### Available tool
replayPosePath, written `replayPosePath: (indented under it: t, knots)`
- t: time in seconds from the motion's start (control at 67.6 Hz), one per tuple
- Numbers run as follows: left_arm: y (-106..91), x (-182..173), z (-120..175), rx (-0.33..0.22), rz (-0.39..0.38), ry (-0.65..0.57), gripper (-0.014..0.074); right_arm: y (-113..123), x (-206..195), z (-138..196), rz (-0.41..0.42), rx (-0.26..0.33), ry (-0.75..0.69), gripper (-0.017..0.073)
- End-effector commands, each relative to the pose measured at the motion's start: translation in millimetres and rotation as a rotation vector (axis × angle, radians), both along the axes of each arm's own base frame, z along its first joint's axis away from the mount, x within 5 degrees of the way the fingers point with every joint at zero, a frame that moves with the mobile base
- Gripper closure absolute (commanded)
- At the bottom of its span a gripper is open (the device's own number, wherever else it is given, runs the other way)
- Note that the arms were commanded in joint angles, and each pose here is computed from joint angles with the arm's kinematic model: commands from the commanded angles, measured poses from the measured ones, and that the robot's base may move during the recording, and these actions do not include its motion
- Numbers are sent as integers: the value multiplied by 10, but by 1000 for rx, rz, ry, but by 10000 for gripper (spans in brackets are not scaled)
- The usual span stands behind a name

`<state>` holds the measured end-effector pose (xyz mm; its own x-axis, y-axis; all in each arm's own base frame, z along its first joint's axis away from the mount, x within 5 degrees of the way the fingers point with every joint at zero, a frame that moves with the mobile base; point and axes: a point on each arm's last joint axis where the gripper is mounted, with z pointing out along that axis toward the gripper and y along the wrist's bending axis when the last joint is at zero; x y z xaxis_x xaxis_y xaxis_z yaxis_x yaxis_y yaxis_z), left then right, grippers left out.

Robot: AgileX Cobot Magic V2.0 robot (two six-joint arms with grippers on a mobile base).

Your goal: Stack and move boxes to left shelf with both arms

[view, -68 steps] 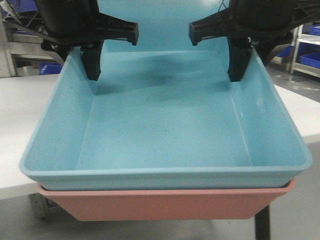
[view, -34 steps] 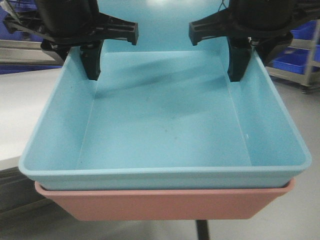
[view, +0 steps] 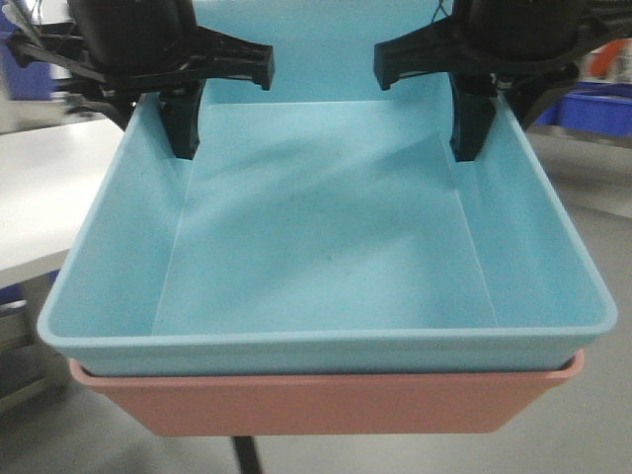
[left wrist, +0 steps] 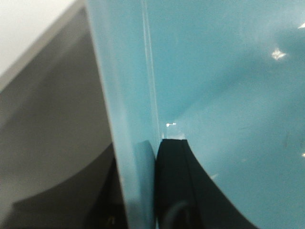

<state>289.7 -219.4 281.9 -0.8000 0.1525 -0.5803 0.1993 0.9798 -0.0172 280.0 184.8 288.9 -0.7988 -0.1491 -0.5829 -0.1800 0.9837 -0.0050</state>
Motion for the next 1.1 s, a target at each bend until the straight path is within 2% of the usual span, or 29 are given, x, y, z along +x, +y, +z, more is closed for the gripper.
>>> replayPosePath:
  t: [0.0, 1.081]
  knots:
    - [-308, -84, 470, -262, -135, -204, 596, 274, -20, 418, 126, 269, -215, 503]
    - [-308, -84, 470, -262, -135, -204, 596, 274, -20, 418, 126, 269, -215, 503]
